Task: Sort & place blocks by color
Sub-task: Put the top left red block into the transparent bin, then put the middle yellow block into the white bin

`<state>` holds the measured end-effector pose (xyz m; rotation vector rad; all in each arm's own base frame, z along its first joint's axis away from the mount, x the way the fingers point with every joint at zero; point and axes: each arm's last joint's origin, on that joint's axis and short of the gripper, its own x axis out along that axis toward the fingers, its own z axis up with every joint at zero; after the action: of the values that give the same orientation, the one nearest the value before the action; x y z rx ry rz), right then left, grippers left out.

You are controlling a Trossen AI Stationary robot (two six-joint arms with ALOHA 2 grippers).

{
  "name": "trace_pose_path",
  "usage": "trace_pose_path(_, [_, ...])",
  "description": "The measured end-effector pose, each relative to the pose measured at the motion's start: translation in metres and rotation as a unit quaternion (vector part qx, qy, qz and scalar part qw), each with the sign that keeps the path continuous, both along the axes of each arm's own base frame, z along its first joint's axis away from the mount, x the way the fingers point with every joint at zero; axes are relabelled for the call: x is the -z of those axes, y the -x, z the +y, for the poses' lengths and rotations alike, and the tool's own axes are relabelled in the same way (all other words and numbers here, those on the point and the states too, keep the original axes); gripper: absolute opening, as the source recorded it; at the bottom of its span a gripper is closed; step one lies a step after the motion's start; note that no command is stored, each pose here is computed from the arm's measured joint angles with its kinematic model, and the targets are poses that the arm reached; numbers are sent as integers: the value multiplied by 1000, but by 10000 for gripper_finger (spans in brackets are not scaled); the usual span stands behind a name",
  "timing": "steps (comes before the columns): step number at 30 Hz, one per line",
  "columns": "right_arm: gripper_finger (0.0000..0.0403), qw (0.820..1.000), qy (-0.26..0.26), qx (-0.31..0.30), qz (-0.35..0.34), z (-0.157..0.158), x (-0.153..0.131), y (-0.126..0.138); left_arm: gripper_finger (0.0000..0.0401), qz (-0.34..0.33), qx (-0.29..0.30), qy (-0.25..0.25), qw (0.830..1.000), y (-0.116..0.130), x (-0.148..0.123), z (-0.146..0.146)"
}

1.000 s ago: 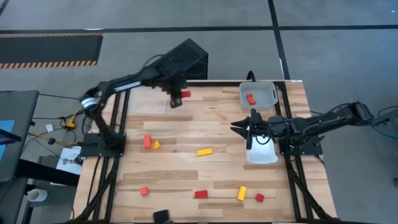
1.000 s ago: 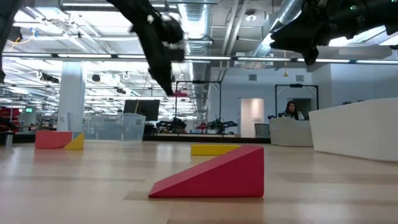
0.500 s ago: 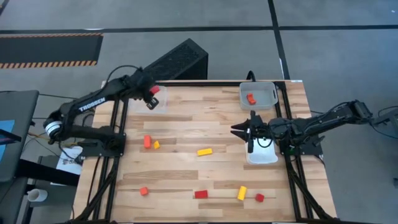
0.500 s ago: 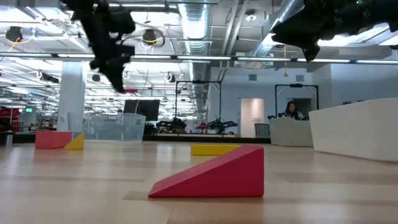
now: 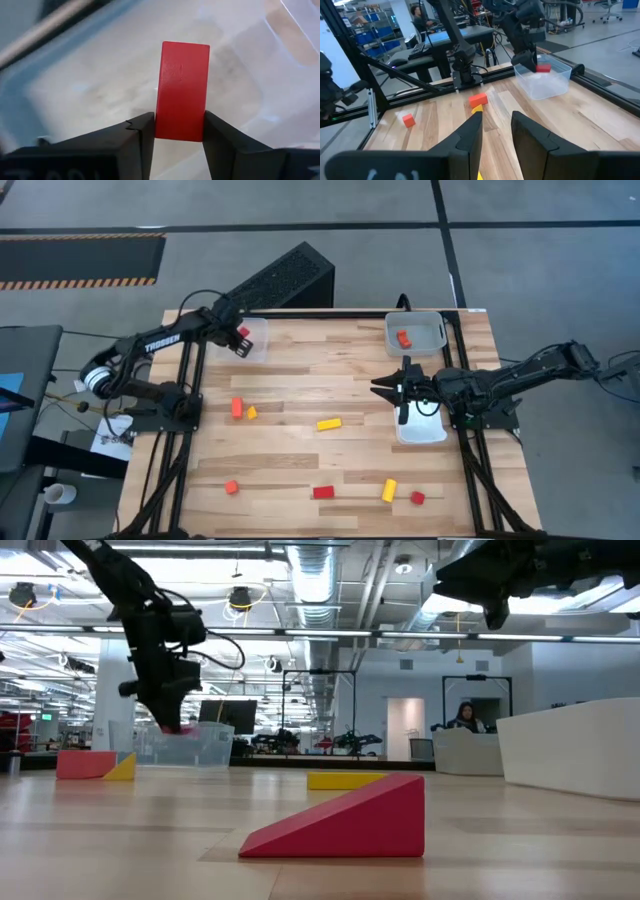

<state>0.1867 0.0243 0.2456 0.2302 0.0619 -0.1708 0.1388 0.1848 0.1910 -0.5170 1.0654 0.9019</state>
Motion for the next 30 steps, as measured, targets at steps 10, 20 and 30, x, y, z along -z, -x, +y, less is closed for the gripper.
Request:
trace_pose_path(10, [127,1000,-6,-12,14,5,3,1,221,19,31,19,999,-10,21,11])
trace_pose_path(20, [127,1000,-4,-10,23,4,5,1,241,-63,64,-12,996,-10,-21,4])
trace_pose_path(30, [127,999,-29,39,9,-14,3,-1,242,-266,207,-239,911,-14,-102,-53])
